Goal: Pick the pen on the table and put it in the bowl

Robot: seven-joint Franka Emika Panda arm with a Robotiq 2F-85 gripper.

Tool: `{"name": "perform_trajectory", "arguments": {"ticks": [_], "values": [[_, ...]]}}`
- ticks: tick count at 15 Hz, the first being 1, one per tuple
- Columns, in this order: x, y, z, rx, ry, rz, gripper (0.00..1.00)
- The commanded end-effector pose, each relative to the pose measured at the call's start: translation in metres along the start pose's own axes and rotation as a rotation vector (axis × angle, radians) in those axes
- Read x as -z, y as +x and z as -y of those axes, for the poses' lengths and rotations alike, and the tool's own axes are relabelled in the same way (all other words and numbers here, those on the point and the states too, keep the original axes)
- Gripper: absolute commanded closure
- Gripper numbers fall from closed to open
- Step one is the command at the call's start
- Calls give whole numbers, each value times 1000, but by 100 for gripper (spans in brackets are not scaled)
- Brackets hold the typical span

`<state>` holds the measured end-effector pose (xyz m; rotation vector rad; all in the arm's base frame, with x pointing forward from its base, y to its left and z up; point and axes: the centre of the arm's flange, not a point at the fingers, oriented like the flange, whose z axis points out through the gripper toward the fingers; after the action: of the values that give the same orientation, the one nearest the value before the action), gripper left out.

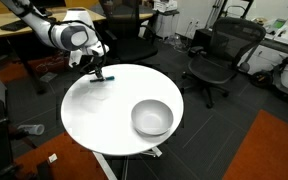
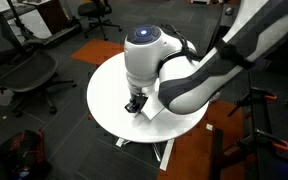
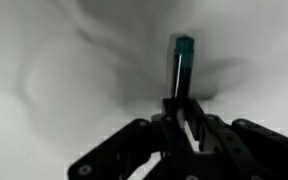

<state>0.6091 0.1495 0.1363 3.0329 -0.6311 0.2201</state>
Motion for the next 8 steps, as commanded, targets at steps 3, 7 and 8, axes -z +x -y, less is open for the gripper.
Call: {"name": "perform_trajectory", "arguments": {"ticks": [3, 7, 8], "values": [[71, -6, -2, 12, 10, 20, 95], [122, -3, -16, -6, -5, 11, 95], [131, -2, -21, -14, -11, 8, 95]]}}
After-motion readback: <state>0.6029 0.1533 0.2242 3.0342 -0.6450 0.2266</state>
